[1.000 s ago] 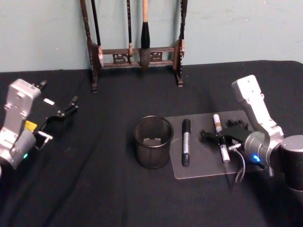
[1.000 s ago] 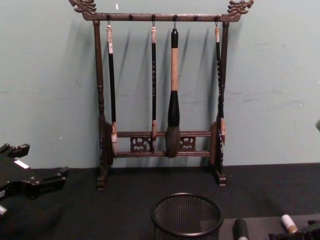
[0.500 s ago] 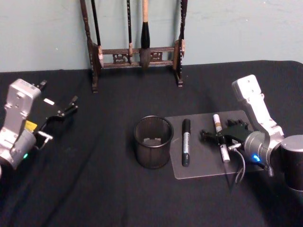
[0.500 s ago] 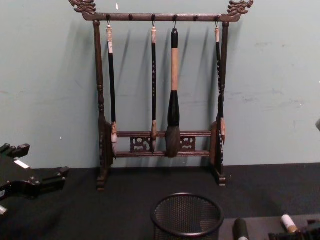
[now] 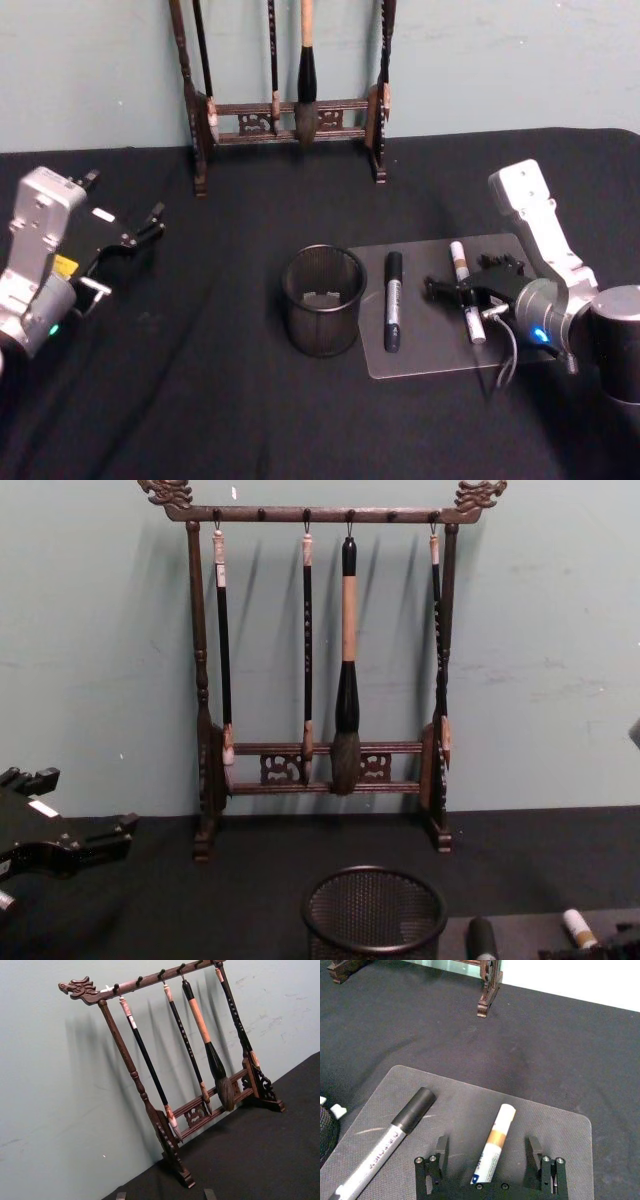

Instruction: Pick up the water-based marker from the table and place it into the pen holder.

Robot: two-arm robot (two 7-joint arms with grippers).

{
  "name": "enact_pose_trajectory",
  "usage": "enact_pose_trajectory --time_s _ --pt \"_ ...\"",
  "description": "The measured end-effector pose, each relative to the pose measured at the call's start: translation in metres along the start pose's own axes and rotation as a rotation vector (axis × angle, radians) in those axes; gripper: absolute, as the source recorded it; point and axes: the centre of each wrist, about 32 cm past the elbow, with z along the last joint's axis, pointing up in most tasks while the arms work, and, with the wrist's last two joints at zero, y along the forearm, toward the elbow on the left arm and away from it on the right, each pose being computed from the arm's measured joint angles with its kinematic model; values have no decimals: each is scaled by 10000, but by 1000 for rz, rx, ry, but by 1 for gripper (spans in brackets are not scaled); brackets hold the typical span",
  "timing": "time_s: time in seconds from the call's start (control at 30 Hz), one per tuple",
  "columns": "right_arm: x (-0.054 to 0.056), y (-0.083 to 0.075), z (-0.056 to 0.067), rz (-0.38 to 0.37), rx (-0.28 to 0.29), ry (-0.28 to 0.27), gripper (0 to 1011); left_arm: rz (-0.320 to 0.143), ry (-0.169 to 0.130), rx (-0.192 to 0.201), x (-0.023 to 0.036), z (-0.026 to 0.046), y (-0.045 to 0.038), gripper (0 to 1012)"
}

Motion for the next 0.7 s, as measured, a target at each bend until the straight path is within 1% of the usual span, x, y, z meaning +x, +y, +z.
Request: enact_pose_trajectory --time_s 0.4,0.47,0.5,0.53,0.6,0.63,0.7 --pt "2 0 -3 0 -1 1 1003 0 0 0 0 0 0 1001" --pt "3 0 -3 0 -1 1 982 0 0 0 0 0 0 1001" --pt "3 0 -3 0 -1 1 945 0 0 0 0 0 0 1001" --pt "3 0 -3 0 -1 1 945 0 0 0 0 0 0 1001" --pt "3 0 -3 0 -1 1 905 0 0 0 0 0 0 1001" --pt "3 0 -3 0 -1 1 860 0 0 0 0 0 0 1001" --pt "3 0 -3 0 -1 1 827 0 0 0 0 0 0 1001"
